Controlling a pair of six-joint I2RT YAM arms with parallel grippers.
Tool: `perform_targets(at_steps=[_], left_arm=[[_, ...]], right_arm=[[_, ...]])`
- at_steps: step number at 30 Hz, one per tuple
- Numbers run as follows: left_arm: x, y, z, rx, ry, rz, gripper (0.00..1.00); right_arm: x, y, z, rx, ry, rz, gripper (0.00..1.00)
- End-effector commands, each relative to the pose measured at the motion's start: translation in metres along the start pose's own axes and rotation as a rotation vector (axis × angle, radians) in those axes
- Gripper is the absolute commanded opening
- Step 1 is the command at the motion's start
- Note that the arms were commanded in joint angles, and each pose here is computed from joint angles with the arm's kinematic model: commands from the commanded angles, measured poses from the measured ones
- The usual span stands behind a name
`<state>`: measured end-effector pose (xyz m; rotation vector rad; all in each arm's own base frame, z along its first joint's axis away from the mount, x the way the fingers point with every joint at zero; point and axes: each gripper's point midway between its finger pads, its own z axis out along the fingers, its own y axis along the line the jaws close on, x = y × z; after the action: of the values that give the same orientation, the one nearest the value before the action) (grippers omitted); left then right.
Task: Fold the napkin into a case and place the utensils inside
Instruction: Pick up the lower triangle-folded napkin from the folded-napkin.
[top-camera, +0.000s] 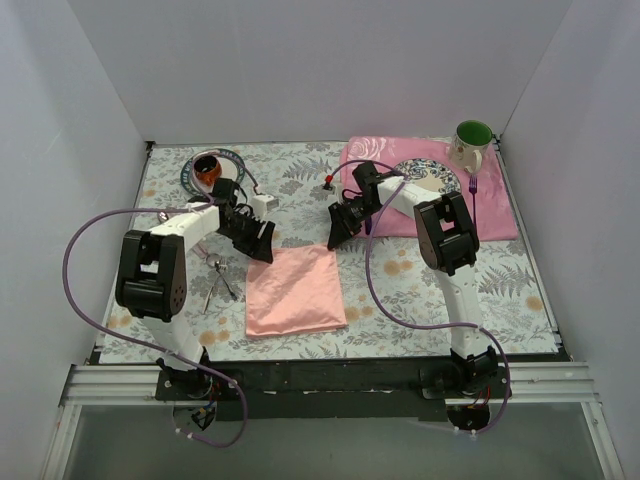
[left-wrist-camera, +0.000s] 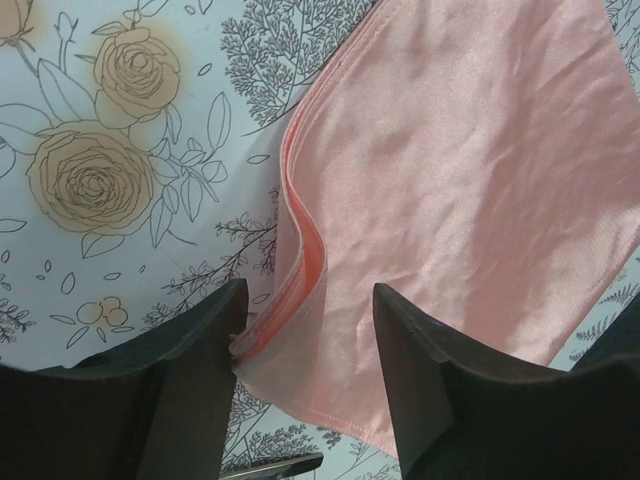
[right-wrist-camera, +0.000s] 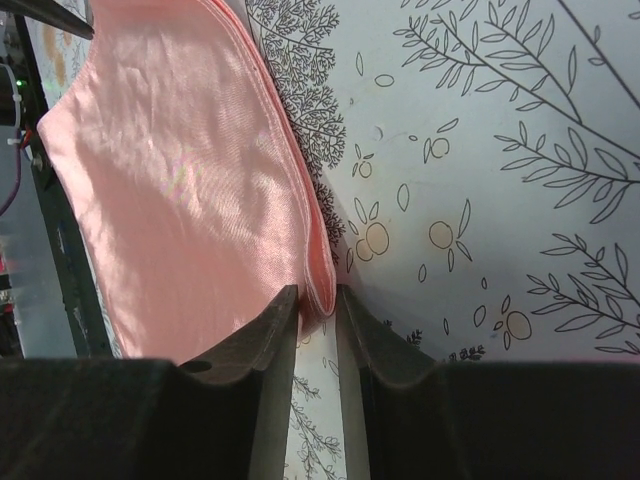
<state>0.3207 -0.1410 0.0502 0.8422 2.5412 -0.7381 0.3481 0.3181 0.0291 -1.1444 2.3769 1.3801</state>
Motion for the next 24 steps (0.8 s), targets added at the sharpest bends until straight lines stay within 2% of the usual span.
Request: perform_targets(at_steps=[1,4,7,12,17,24], left_arm=[[-0.017,0.005,-0.011,0.051,-0.049,-0.012,0.59],[-0.020,0.018,-0.016,0.044,-0.073,-0.062,0.63],[-0.021,0.031,-0.024,0.010,-0.098,-0.101,0.64],[0.000,0.042,-0.018,-0.043,-0.035,-0.159,0.63],[0.014,0.038,0.001,0.026,0.020,-0.266,0.60],[0.011,0.033,0.017,0.104,0.016,-0.353,0.57]], right_arm=[[0.000,-0.002,-0.006,0.054,0.032,-0.034,0.30],[0.000,-0.003,-0.005,0.048,0.033,-0.032,0.25],[0.000,-0.005,-0.004,0.056,0.034,-0.033,0.14],[0.004,-0.007,-0.004,0.058,0.043,-0.027,0.06],[0.005,-0.009,-0.001,0.057,0.045,-0.021,0.03],[0.006,-0.011,0.000,0.057,0.047,-0.017,0.01]])
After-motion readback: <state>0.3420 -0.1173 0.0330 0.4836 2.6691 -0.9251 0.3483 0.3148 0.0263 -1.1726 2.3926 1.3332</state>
